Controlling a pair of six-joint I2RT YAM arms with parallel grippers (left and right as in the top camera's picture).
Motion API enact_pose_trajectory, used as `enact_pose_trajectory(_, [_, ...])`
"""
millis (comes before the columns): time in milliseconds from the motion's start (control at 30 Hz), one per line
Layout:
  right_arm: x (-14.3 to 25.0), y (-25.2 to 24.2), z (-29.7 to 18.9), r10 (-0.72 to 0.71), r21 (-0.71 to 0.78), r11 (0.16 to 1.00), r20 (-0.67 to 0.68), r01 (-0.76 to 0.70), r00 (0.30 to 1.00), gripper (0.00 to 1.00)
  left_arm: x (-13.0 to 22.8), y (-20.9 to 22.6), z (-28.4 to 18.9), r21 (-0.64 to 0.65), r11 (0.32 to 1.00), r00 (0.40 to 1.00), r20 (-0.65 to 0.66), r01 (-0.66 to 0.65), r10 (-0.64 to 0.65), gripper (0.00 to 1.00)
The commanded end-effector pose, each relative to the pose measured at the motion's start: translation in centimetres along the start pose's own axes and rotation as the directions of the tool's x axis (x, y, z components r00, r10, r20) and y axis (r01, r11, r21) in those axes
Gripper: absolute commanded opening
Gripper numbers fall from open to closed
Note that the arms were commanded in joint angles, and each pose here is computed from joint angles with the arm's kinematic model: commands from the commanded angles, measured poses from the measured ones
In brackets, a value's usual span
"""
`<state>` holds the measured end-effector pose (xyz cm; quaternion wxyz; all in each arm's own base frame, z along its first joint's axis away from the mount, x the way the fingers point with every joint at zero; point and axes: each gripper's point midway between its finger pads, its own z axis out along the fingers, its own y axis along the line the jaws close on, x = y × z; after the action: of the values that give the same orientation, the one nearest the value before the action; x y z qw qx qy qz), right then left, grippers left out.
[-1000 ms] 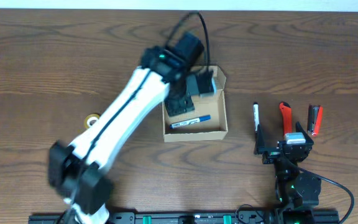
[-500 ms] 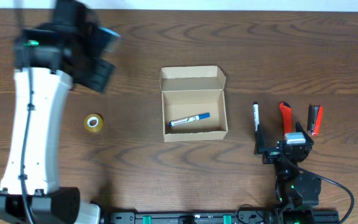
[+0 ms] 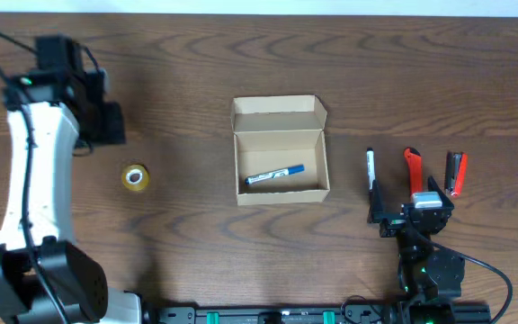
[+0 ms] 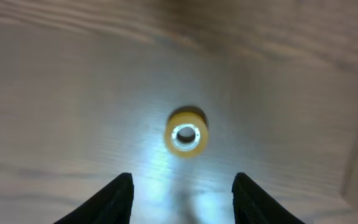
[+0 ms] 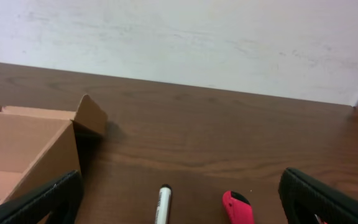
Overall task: Pack container
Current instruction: 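Move the left gripper back over the yellow tape roll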
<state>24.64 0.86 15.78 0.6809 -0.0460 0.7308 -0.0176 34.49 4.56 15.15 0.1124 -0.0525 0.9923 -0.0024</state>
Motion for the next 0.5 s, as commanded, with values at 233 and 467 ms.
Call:
enact_pose_trajectory(233, [0.1, 0.2, 0.0, -0.014, -0.004, 1.000, -0.001, 0.014, 1.000, 0.99, 7.4, -2.6, 8.3, 0.111, 0.994, 0.988, -0.154, 0.022, -0.005, 0.54])
enact_pose_trajectory(467, [0.1, 0.2, 0.0, -0.014, -0.004, 1.000, -0.001, 0.014, 1.000, 0.99, 7.1, -2.7, 9.0, 0.115, 0.993, 0.992, -0.125, 0.017, -0.003, 0.59])
